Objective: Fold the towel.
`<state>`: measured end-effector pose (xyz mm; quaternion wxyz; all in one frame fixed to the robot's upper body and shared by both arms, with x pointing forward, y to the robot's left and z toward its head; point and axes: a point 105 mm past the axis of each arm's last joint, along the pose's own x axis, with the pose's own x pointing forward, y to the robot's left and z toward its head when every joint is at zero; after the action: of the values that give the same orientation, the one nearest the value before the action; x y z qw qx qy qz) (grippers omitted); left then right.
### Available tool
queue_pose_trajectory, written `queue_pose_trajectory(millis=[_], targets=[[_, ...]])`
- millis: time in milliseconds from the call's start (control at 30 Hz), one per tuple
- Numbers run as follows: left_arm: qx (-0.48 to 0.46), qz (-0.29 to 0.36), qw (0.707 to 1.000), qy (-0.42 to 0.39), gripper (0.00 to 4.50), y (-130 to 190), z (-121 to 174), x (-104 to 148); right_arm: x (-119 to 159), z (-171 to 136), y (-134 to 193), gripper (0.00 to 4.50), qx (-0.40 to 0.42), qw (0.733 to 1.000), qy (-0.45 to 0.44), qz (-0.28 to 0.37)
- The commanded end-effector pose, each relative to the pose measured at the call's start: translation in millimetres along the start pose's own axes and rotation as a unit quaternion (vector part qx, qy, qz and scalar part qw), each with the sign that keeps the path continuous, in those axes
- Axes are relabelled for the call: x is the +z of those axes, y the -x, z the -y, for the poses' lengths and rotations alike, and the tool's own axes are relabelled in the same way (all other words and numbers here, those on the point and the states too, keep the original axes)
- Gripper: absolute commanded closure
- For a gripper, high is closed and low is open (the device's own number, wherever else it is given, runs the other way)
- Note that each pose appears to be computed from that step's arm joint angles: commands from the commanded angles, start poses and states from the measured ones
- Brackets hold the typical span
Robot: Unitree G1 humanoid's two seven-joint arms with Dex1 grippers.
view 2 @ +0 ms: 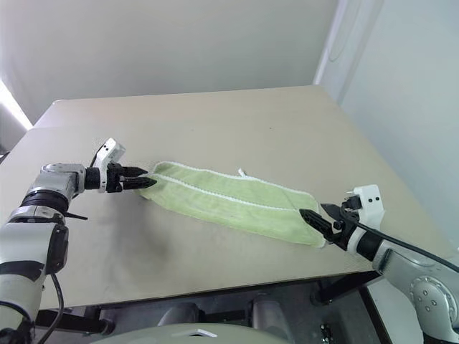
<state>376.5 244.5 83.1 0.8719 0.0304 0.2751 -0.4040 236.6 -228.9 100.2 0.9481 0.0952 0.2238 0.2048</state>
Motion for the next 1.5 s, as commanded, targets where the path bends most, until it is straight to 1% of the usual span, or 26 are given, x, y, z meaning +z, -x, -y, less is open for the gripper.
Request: queue_pose_trajectory(millis=[33,133,233,367,467,533,567,733,767,867,1100,1367,1500], targets=[[0.011,0.011,1.000,-0.021,0.91,-0.8,-2.3,15.7,12.2,-2.4,4.6,0.85,-0.006,1.000,0.015,0.026],[0.017,0.012,1.000,-0.021,0.91,-6.6,-2.0,15.4,11.0,-3.4,4.2,0.85,-0.009,0.999,0.014,0.027],[0.006,-0.004,0.999,-0.032,0.91,-11.6,1.8,11.6,9.8,-4.9,3.9,0.85,-0.012,0.999,0.014,0.028],[-0.015,0.001,1.000,-0.028,0.91,-12.9,6.5,13.4,8.9,-5.0,4.6,0.85,-0.016,0.999,0.013,0.029],[-0.030,0.003,0.999,-0.028,1.51,-11.2,9.3,15.4,7.5,-5.3,5.1,0.81,-0.017,0.999,0.012,0.028],[-0.041,0.006,0.999,-0.025,2.20,-9.0,11.0,16.3,5.9,-3.9,4.8,0.81,-0.019,0.999,0.013,0.025],[-0.043,0.008,0.999,-0.023,2.48,-7.9,11.2,16.6,5.2,-2.7,4.4,0.81,-0.022,0.999,0.014,0.024],[-0.056,0.017,0.998,-0.015,4.39,-4.2,12.8,16.7,3.7,0.5,1.7,0.81,-0.030,0.999,0.022,0.017],[-0.059,0.017,0.998,-0.016,4.46,-3.3,13.3,16.4,3.3,0.9,1.5,0.81,-0.031,0.999,0.023,0.016],[-0.059,0.025,0.998,-0.017,4.46,-0.3,12.6,17.5,0.9,2.7,1.7,0.81,-0.033,0.999,0.026,0.010],[-0.043,0.016,0.998,-0.034,4.46,2.3,8.8,16.6,-8.2,0.5,2.4,0.81,-0.015,1.000,-0.004,-0.017],[-0.029,0.012,0.999,-0.036,4.46,2.3,5.7,12.9,-16.9,14.6,0.8,0.81,-0.051,0.998,-0.016,-0.041],[-0.027,0.013,0.999,-0.036,4.46,1.8,5.4,12.8,-18.7,15.7,0.2,0.81,-0.050,0.998,-0.014,-0.043]])
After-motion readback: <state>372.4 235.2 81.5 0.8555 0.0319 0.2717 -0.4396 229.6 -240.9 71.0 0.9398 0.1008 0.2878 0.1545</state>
